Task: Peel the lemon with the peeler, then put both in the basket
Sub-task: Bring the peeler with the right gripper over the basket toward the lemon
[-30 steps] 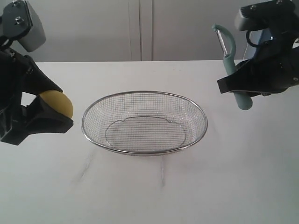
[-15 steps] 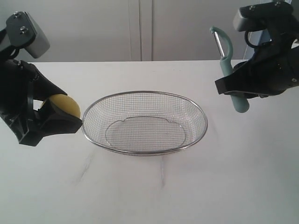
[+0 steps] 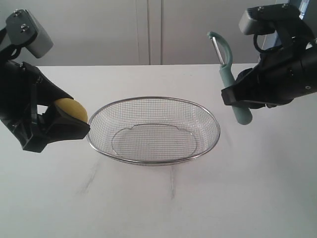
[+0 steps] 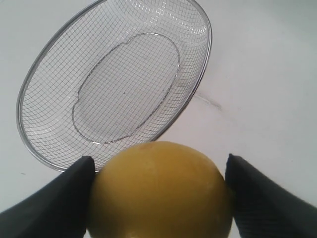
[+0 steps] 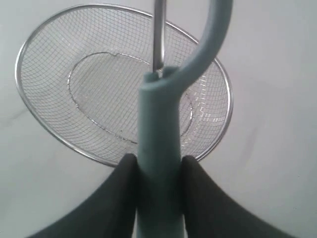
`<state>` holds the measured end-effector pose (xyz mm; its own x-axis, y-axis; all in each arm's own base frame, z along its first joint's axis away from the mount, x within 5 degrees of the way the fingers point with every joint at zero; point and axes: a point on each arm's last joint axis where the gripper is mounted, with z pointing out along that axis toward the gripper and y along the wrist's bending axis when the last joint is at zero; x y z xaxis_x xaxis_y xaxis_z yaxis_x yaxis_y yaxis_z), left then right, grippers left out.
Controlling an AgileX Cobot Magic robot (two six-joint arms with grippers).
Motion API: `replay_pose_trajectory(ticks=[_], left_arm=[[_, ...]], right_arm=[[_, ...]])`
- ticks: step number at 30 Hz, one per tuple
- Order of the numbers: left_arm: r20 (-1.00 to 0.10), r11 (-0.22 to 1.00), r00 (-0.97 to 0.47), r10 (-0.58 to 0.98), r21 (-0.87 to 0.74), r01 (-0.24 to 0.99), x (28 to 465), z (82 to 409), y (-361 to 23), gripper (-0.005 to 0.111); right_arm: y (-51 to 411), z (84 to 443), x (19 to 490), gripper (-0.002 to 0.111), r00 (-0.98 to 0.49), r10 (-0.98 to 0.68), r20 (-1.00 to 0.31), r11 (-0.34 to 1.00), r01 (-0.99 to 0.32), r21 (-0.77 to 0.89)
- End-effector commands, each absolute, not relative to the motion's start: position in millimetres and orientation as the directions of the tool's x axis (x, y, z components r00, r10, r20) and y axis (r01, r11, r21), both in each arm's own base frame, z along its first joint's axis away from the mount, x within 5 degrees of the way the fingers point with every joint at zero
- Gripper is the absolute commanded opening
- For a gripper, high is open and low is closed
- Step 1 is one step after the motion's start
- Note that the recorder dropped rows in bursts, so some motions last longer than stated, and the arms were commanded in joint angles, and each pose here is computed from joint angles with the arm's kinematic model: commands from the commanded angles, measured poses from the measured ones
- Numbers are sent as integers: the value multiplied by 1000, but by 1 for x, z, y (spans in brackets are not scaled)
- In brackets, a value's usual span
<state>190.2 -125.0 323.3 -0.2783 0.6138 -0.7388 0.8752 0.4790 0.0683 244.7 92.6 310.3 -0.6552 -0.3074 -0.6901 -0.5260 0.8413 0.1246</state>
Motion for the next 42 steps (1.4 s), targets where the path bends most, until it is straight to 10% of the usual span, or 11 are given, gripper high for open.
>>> replay_pose_trajectory(ticks=[1, 19, 42], left_arm=[[-755, 491, -290, 588, 49, 870, 188, 326, -125, 0], [-776, 499, -309, 549, 9, 867, 188, 328, -127, 0], [-827, 480, -328, 457, -81, 874, 185, 335, -134, 0]], right_arm=[[99, 315, 241, 0, -616, -346, -708, 786, -602, 140], [144, 317, 217, 0, -477, -471, -743, 537, -822, 188], [177, 268, 246, 0, -470, -549, -691, 540, -831, 137]])
